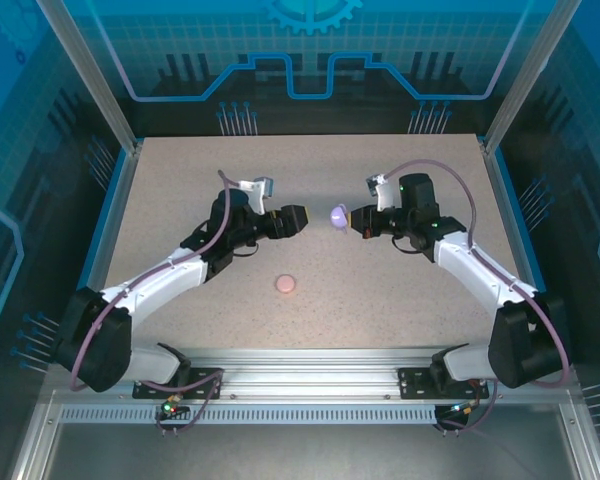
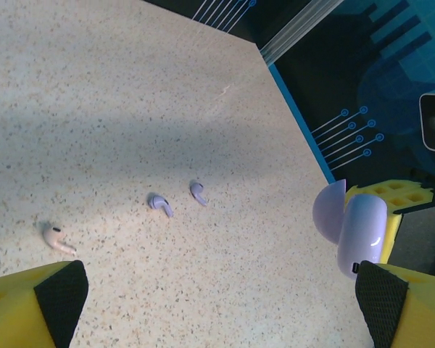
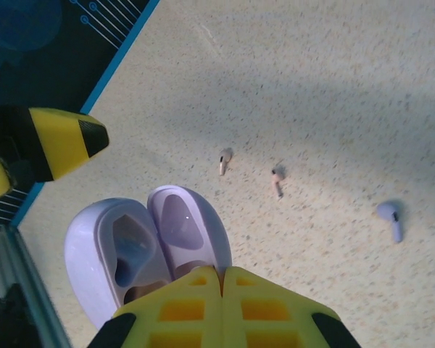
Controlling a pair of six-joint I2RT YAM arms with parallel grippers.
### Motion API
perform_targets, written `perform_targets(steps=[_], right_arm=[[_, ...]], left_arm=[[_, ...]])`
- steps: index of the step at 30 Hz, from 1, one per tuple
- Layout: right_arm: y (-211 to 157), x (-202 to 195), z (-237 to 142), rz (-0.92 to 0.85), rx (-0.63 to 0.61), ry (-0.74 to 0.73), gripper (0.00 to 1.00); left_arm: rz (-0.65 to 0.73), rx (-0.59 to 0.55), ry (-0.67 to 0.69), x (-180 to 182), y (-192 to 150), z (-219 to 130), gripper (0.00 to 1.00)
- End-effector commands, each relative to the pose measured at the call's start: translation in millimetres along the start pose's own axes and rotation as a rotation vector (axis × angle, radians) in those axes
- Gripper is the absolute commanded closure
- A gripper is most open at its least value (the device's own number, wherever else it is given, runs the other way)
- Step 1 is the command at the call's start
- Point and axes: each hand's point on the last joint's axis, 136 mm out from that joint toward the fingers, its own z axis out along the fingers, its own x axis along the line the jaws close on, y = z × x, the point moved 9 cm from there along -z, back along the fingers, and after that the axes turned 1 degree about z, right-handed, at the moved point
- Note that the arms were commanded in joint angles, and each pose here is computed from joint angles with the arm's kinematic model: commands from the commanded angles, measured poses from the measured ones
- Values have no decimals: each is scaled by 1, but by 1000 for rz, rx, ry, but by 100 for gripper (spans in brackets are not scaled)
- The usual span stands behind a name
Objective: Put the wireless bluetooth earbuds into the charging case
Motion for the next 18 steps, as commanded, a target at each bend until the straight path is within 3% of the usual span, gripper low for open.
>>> perform_targets(steps=[1,7,18], right_arm=[[6,-3,-2,-150,28,-66,100],[7,-5,4,-237,61,-126,100],[-3,2,4,-334,85,-139,100]], left_arm=[[61,-12,11,-2,9,2,1],[102,110,13,-5,11,11,1],[213,487,-289,-28,0,27,1]])
